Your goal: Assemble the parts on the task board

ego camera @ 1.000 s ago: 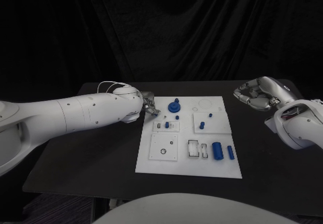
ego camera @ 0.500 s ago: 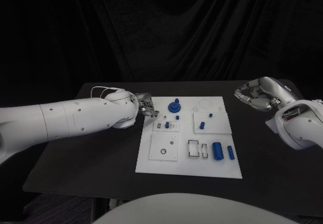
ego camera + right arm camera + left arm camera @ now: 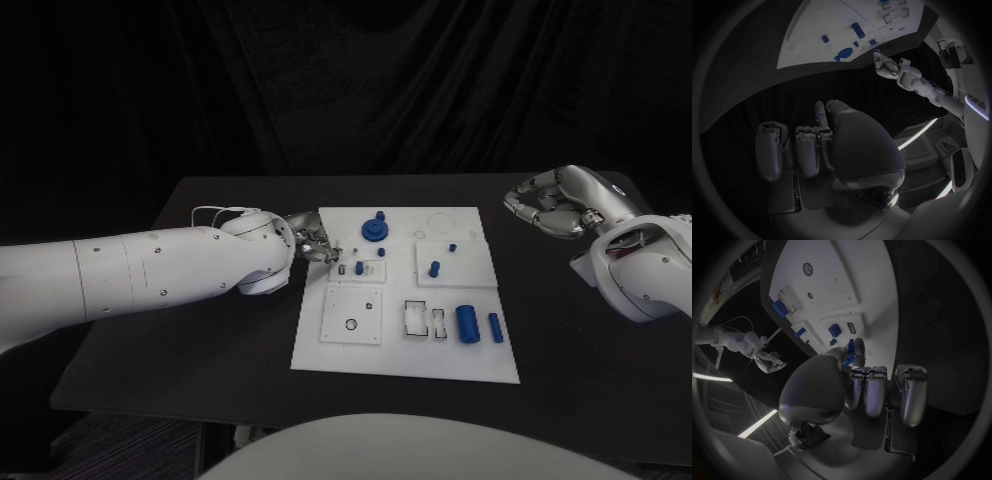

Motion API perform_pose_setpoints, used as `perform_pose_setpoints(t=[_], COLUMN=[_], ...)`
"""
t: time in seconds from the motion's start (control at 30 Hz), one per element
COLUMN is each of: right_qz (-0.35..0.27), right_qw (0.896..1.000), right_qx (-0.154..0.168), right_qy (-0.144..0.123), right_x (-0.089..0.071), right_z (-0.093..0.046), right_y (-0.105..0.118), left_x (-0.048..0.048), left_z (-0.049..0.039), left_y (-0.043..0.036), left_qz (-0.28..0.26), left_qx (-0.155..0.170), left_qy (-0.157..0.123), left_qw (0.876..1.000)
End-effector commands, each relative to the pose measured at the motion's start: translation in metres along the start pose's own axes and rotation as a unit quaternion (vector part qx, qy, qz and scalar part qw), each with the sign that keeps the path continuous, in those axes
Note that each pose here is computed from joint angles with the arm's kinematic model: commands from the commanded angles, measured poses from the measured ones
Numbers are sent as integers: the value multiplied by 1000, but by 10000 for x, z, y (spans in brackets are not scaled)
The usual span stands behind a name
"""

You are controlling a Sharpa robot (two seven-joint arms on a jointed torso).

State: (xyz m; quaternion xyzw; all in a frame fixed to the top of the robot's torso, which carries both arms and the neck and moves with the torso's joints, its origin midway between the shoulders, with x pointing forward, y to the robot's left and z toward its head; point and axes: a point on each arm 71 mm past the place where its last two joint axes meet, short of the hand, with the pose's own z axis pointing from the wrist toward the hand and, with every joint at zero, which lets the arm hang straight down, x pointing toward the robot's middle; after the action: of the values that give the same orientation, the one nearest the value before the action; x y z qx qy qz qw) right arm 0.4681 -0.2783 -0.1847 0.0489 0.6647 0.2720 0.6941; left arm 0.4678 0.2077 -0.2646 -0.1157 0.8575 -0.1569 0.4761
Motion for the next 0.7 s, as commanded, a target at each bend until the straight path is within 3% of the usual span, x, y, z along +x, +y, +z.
perform_pose_setpoints(t=[0.03, 0.4, 0.7], right_qz=[-1, -1, -1], right_qw=[1000, 1000, 1000], right_qx=[8, 8, 9], right_qy=[-1, -2, -2], right_x=[2, -2, -4], right_z=[-8, -13, -20], right_y=[-17, -21, -23], left_x=[30, 197, 255], left_z=[-13, -9, -12], left_y=[14, 24, 20], left_qz=[-14, -18, -20], left_qx=[1, 9, 14], left_qy=[-28, -36, -34], left_qw=[1000, 999, 999])
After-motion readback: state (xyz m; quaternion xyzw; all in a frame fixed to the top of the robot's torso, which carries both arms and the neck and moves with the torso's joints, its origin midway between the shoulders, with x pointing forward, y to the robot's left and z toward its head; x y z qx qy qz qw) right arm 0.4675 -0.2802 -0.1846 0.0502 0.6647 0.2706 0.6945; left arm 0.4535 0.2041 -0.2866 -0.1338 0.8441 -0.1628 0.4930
